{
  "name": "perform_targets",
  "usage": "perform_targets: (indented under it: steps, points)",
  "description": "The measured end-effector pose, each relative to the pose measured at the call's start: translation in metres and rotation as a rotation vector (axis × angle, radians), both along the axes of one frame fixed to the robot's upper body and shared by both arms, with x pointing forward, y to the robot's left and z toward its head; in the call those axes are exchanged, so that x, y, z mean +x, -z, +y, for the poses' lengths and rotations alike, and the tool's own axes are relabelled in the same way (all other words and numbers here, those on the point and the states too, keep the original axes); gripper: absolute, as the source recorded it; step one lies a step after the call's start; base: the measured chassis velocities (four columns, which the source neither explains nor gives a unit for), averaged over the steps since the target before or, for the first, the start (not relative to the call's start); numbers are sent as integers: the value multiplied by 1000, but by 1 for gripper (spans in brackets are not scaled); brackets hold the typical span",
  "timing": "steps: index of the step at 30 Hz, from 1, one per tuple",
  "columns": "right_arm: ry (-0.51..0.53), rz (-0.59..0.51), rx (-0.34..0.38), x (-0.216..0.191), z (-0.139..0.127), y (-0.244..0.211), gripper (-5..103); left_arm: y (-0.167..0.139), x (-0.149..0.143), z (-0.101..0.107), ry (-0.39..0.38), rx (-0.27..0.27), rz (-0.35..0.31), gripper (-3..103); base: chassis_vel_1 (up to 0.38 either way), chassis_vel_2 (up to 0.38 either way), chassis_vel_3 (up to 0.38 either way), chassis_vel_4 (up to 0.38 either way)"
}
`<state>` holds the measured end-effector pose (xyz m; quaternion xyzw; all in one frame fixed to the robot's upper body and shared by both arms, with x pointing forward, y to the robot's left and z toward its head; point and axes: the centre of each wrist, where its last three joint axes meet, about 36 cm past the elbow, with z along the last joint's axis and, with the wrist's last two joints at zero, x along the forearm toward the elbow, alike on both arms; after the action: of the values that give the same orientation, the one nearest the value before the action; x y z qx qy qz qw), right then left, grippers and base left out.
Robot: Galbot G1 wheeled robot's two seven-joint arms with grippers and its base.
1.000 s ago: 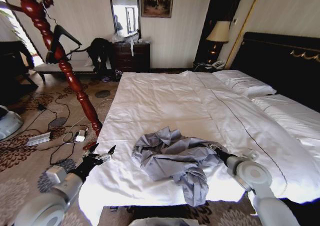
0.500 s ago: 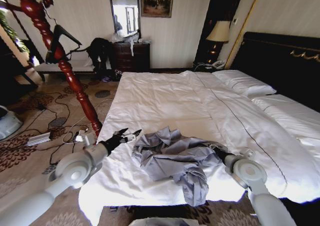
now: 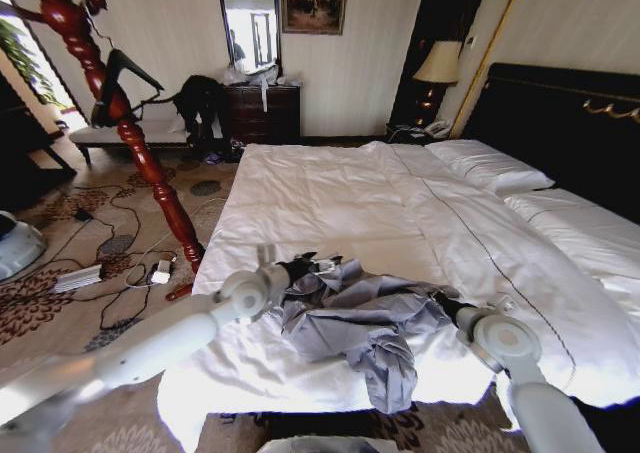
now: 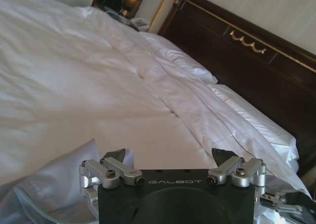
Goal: Pick up the clothes from the bed and hang them on the clothes hanger.
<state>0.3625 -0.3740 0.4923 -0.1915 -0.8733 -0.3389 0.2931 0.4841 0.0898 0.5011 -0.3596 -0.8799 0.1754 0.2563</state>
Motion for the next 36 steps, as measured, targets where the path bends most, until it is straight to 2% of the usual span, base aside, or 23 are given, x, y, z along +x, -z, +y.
perform_targets:
  steps: [2,3,8,11,14,18,19,22,27,36]
  points:
    - [3,4,-12,-1,-5,-3,1,14,11,-13,-18,-8,52,99,0,0,0,0]
    - [3,4,-12,-1,-5,-3,1,14,11,-13,-18,-8,52,99,0,0,0,0]
    - [9,13,-21,-4,-14,-5,1,53,29,-24,-75,20,126,99,0,0,0,0]
    - [10,14,-21,-4,-15,-5,1,62,33,-31,-66,25,126,102,0,0,0,0]
    - [6,12,-18,-2,-13,-5,1,67,39,-43,-63,23,128,98,0,0,0,0]
    - [4,11,-11,0,-12,-4,1,57,53,-75,-57,-18,130,97,0,0,0,0]
    - [4,11,-11,0,-12,-4,1,57,53,-75,-57,-18,130,97,0,0,0,0]
    - [10,14,-7,0,-13,-2,1,61,54,-86,-37,1,139,97,0,0,0,0]
    - [22,14,-6,0,-17,-1,1,79,51,-90,-24,42,159,96,0,0,0,0]
    - [23,2,-7,2,-20,-6,1,96,60,-112,-36,55,198,94,0,0,0,0]
